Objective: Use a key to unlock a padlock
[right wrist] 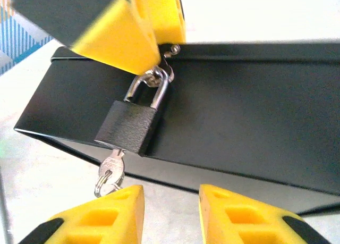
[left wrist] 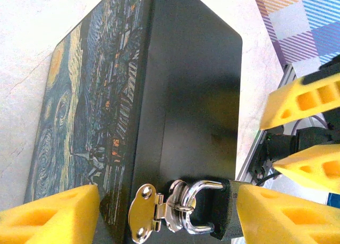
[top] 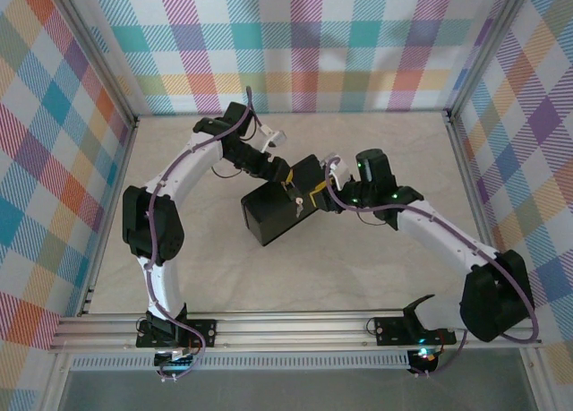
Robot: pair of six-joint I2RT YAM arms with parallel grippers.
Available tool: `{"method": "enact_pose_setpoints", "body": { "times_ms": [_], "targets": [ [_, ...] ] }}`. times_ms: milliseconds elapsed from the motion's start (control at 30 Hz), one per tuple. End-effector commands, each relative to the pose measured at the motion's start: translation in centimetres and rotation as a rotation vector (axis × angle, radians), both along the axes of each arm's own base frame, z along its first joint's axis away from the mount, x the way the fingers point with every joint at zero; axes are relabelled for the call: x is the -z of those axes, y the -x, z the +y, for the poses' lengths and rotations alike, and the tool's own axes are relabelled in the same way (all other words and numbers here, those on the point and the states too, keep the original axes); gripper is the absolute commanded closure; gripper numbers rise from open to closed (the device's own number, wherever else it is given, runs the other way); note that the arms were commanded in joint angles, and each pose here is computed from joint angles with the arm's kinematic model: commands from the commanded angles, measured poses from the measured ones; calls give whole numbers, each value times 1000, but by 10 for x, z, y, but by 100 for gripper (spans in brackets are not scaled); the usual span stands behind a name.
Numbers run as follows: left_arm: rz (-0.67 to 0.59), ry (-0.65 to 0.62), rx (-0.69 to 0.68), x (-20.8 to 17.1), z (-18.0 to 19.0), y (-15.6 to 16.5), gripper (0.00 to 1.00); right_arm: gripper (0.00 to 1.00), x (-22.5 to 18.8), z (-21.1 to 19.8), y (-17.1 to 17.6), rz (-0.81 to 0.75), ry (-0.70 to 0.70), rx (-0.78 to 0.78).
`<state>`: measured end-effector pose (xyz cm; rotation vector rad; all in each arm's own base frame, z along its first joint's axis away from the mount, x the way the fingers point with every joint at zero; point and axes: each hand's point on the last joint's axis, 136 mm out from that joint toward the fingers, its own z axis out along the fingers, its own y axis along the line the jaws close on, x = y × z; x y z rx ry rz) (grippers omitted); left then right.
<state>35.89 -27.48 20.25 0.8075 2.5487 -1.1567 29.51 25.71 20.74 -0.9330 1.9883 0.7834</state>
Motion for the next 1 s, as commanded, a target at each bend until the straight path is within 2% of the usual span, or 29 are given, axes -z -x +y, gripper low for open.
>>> {"method": "enact_pose_setpoints", "body": {
  "times_ms": [0, 233, 467, 967],
  "targets": [
    [-15, 47, 0, -25, 0, 8, 32, 67, -21, 8, 16, -256, 28, -107],
    [-37, 53, -78, -35, 5, -6, 30, 65, -16, 29, 36, -517, 153, -205],
    [-54, 43, -100, -40, 9, -10, 30, 66, -4, 36, 18, -660, 301, -147],
    [-43, 48, -94, -36, 12, -8, 31, 69, 7, 41, 11, -726, 347, -174]
  ]
}}
